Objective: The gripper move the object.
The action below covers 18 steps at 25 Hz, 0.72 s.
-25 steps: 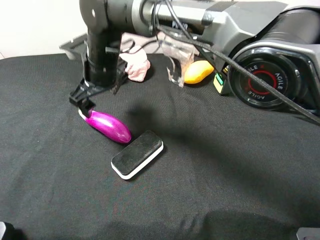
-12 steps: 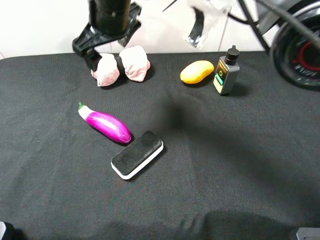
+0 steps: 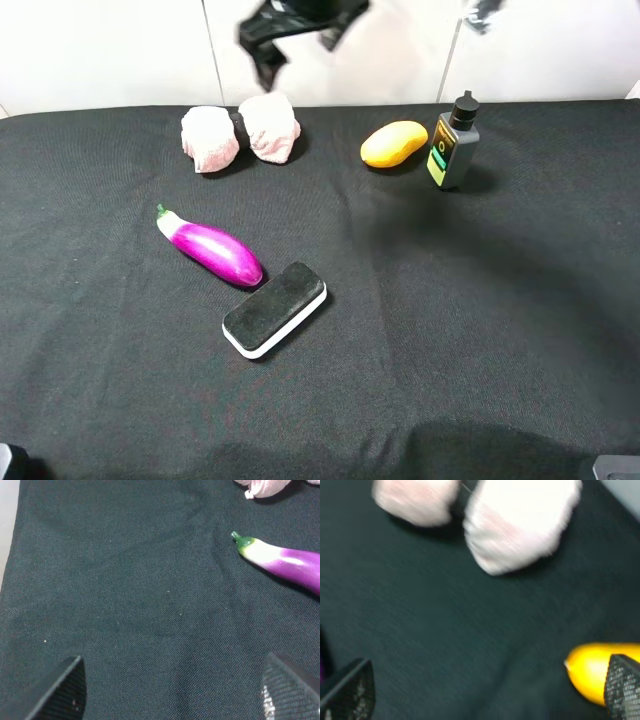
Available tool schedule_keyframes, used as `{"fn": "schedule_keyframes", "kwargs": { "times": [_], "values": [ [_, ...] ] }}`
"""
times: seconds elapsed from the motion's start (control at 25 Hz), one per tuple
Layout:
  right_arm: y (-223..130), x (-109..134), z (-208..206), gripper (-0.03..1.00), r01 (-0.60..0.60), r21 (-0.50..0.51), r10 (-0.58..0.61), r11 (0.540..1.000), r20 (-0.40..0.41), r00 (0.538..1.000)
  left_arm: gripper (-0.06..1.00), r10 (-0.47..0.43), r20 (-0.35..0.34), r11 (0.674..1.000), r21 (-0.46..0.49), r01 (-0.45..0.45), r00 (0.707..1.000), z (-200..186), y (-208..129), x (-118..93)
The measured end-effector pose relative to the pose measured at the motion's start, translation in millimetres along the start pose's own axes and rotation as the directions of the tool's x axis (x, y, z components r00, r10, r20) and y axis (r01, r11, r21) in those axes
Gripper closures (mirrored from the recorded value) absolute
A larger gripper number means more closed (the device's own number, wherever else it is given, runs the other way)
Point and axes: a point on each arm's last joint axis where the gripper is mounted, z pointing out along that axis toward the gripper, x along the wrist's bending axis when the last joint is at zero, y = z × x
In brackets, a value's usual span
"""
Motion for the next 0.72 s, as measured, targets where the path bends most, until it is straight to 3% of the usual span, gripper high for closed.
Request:
{"fn": "schedule_keyframes", "kwargs": {
  "times": [0.24,0.4,0.52,0.72],
  "values": [
    [-55.8,-58.9,-15.6,0.27,-0.15,0.106,0.146,0.983,0.043,0.988,0.24,0.0,0.0,1.0,0.0,0.0,1.0,0.0,0.0,0.0],
    [-109.5,-93.0,-40.9,0.27,-0.282,0.153,0.272,0.947,0.085,0.959,0.24,0.0,0.0,1.0,0.0,0.0,1.0,0.0,0.0,0.0],
    [-155.2,-110.6,-63.4,0.27,-0.385,0.171,0.368,0.907,0.124,0.921,0.24,0.0,0.0,1.0,-0.001,0.0,1.0,0.0,0.1,0.0],
    [-232.9,-115.5,-107.5,0.27,-0.539,0.145,0.511,0.83,0.189,0.838,0.24,0.0,0.0,1.0,-0.001,0.0,1.0,0.0,0.1,0.0]
  ]
}}
